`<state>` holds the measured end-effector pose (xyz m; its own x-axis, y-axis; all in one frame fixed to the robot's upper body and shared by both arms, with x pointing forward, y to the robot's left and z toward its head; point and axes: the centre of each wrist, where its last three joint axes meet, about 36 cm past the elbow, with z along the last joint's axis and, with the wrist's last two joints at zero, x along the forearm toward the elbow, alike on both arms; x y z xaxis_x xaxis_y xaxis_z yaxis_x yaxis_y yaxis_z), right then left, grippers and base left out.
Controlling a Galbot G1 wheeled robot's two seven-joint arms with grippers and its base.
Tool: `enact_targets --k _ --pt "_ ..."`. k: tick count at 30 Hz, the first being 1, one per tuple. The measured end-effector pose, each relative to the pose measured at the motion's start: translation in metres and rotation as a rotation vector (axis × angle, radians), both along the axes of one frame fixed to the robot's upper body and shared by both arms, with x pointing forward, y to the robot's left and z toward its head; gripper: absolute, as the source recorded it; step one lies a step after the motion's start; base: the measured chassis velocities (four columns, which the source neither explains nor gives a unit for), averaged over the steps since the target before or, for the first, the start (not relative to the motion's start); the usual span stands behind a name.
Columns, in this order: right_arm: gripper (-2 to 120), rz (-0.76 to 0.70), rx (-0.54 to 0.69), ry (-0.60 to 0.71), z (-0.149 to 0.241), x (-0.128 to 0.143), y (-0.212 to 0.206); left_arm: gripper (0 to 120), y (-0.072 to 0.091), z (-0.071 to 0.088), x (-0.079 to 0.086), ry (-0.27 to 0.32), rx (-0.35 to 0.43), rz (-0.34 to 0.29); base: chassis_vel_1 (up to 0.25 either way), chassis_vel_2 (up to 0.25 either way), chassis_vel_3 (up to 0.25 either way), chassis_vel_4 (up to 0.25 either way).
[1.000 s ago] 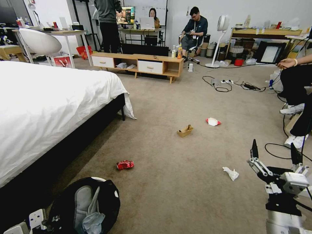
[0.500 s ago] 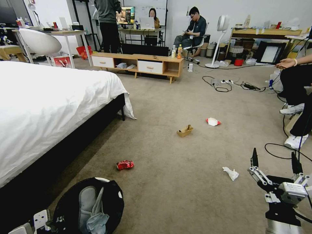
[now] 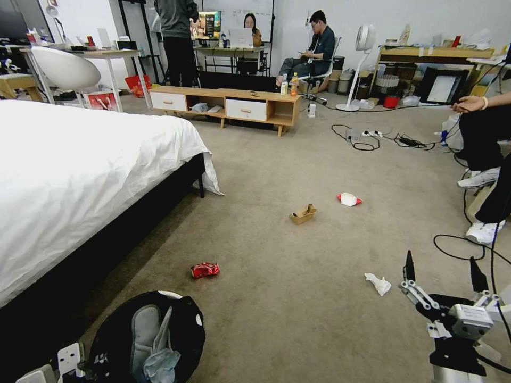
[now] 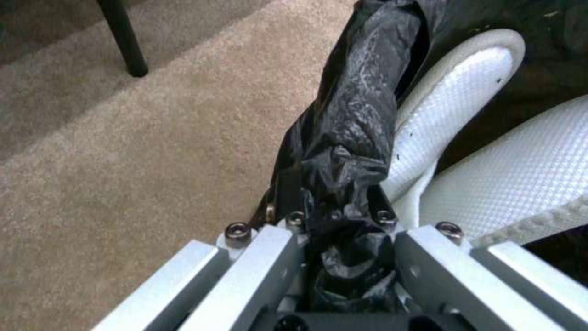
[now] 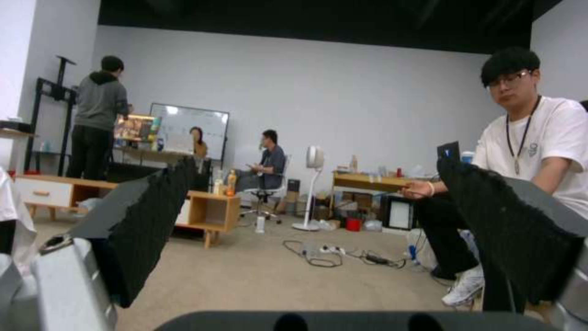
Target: Pick up the trash bin and place the garbage on the floor into it.
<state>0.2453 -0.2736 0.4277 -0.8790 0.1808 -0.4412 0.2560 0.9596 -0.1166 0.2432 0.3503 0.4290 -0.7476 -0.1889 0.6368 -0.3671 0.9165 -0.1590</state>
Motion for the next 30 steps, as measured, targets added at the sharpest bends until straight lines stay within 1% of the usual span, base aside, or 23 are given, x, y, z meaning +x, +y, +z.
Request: enact_targets --k 9,21,30 --pt "100 0.006 -0.007 0.005 -0.0032 -0.0048 0.0037 2 -0.0003 0.0002 -0.0008 0.001 0.001 -0.003 0.0 0.0 0.0 0.0" --pt "100 0.006 -0.014 0.0 -0.003 -0.0079 0.0016 2 -0.0034 0.0007 -0.0021 0.003 0.0 -0.008 -0.074 -0.082 -0.087 -0.079" --pt "100 0.012 -0.023 -0.005 -0.0029 -0.0081 0.0024 2 -0.0028 0.003 -0.0048 0.004 0.006 -0.004 -0.07 -0.08 -0.082 -0.075"
